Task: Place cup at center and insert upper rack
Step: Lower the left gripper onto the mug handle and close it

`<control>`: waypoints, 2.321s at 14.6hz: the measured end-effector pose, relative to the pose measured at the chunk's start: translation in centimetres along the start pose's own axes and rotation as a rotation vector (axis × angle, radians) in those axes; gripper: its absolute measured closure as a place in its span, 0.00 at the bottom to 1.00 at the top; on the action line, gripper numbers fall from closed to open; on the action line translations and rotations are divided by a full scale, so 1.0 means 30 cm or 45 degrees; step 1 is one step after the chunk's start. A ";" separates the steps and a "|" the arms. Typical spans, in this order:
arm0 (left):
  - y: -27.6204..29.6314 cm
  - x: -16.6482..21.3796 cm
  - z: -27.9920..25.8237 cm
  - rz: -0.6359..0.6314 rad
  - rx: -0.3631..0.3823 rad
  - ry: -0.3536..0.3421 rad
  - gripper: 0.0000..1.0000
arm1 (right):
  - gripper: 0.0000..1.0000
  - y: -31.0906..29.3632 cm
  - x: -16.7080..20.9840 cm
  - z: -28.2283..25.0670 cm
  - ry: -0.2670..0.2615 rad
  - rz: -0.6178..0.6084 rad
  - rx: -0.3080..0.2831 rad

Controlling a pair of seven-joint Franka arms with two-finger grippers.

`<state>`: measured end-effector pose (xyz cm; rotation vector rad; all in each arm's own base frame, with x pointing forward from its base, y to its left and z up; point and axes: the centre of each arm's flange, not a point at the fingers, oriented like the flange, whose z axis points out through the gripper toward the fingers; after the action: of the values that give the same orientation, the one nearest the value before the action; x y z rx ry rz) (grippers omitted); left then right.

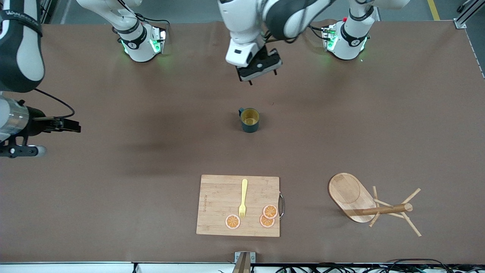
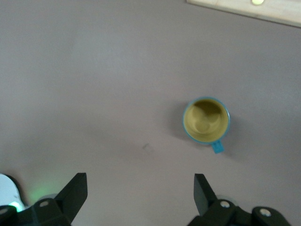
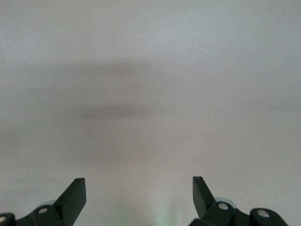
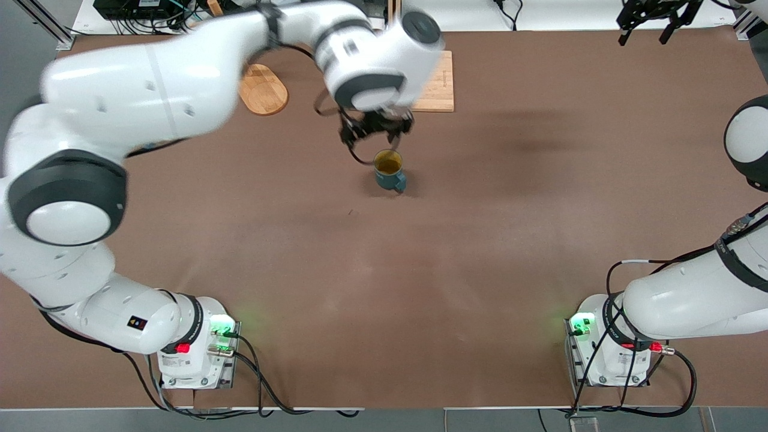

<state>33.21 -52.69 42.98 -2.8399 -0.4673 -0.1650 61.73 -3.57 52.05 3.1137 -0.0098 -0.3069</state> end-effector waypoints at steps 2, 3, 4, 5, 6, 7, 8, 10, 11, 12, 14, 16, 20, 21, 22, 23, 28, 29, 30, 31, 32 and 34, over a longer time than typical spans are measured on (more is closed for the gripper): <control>0.085 -0.118 0.063 -0.056 0.015 0.038 0.00 | 0.00 0.006 -0.008 -0.039 0.010 -0.001 0.000; 0.125 -0.170 0.098 -0.079 0.018 0.081 0.00 | 0.00 0.003 -0.013 -0.057 0.012 -0.003 0.000; 0.162 -0.220 0.139 -0.103 0.020 0.127 0.00 | 0.00 0.004 -0.017 -0.074 0.015 -0.002 0.000; 0.198 -0.268 0.187 -0.130 0.022 0.176 0.00 | 0.00 0.012 -0.020 -0.085 0.017 -0.006 0.001; 0.230 -0.309 0.240 -0.154 0.022 0.226 0.00 | 0.00 0.024 -0.022 -0.090 0.018 -0.017 0.002; 0.259 -0.341 0.291 -0.176 0.018 0.276 0.01 | 0.00 0.037 -0.024 -0.089 0.016 -0.035 0.004; 0.285 -0.366 0.342 -0.198 0.011 0.330 0.02 | 0.00 0.053 -0.027 -0.086 0.006 -0.054 0.007; 0.326 -0.402 0.454 -0.245 0.001 0.444 0.05 | 0.00 0.077 -0.039 -0.080 -0.024 -0.074 0.014; 0.343 -0.415 0.510 -0.269 -0.004 0.495 0.05 | 0.00 0.076 -0.043 -0.083 -0.031 -0.080 0.015; 0.358 -0.425 0.563 -0.287 -0.009 0.539 0.10 | 0.00 0.072 -0.046 -0.089 -0.031 -0.084 0.015; 0.380 -0.441 0.642 -0.315 -0.018 0.614 0.17 | 0.00 0.066 -0.061 -0.113 -0.021 -0.073 0.015; 0.385 -0.451 0.678 -0.322 -0.016 0.661 0.24 | 0.00 0.054 -0.092 -0.148 -0.011 -0.028 0.017; 0.391 -0.410 0.699 -0.323 -0.027 0.721 0.34 | 0.00 0.035 -0.190 -0.225 0.019 -0.013 0.023; 0.393 -0.398 0.709 -0.321 -0.028 0.735 0.34 | 0.00 0.034 -0.217 -0.245 0.030 -0.013 0.027; 0.395 -0.390 0.720 -0.323 -0.031 0.742 0.33 | 0.00 0.034 -0.244 -0.266 0.045 -0.013 0.030; 0.398 -0.381 0.731 -0.329 -0.038 0.742 0.35 | 0.00 0.033 -0.270 -0.287 0.060 -0.013 0.032; 0.411 -0.345 0.739 -0.347 -0.064 0.738 0.55 | 0.00 0.036 -0.370 -0.356 0.112 -0.010 0.036; 0.413 -0.344 0.736 -0.350 -0.067 0.737 0.66 | 0.00 0.036 -0.393 -0.367 0.121 -0.010 0.037; 0.414 -0.344 0.734 -0.352 -0.068 0.737 0.75 | 0.00 0.036 -0.415 -0.378 0.130 -0.010 0.038; 0.414 -0.344 0.733 -0.353 -0.069 0.737 0.75 | 0.00 0.035 -0.431 -0.383 0.135 -0.011 0.039; 0.415 -0.343 0.732 -0.354 -0.071 0.736 0.80 | 0.00 0.035 -0.441 -0.385 0.138 -0.011 0.040; 0.421 -0.336 0.719 -0.363 -0.080 0.735 0.79 | 0.00 0.035 -0.442 -0.381 0.136 -0.011 0.040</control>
<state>29.35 -61.44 17.78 -2.5911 -0.7286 -1.0281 50.95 -4.39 65.86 3.1578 -0.0005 -0.1416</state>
